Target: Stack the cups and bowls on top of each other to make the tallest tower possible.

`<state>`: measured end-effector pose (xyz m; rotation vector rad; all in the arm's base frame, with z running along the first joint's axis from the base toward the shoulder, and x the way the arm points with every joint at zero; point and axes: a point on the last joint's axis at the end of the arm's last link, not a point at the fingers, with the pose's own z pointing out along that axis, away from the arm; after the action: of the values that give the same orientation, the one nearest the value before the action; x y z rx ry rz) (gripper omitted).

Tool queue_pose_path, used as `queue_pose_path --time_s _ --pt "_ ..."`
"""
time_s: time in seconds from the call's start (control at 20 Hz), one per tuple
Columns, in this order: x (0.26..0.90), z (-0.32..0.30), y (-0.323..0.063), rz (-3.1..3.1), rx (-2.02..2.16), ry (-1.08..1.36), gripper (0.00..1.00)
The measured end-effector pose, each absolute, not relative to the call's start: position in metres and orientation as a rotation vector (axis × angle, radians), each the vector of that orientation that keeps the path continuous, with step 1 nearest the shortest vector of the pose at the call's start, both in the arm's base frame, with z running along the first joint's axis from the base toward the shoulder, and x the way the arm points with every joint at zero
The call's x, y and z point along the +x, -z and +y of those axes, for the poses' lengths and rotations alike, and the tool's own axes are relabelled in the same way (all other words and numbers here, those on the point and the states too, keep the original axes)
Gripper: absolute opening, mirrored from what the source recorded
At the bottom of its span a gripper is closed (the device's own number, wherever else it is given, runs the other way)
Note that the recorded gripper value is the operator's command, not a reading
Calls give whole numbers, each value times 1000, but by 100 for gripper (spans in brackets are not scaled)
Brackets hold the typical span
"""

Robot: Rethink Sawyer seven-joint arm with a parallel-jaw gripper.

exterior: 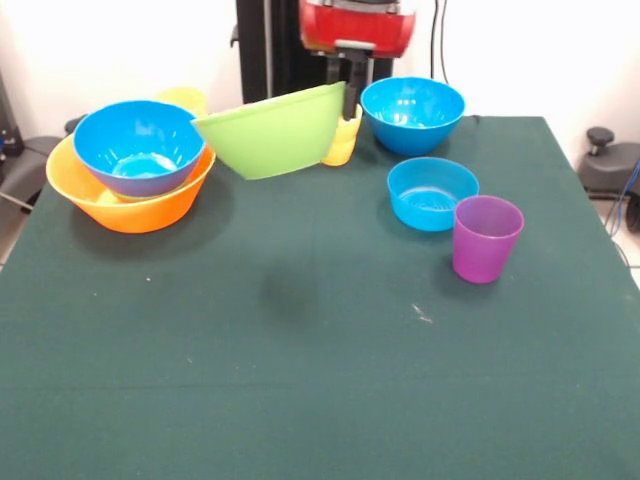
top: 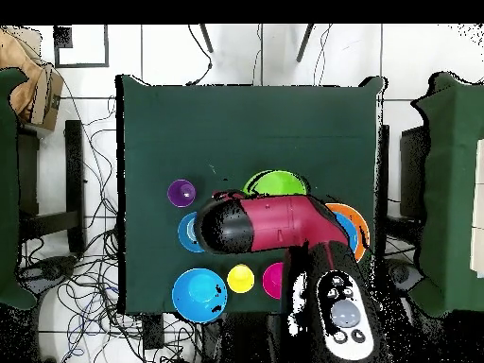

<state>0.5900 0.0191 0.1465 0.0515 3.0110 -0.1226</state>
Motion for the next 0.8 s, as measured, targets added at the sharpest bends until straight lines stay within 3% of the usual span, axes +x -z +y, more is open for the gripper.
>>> queue_pose_path --time_s 0.45,0.8 --pt "623 49 -155 2982 5 115 0" --pt "668 33 -157 2978 53 134 0"
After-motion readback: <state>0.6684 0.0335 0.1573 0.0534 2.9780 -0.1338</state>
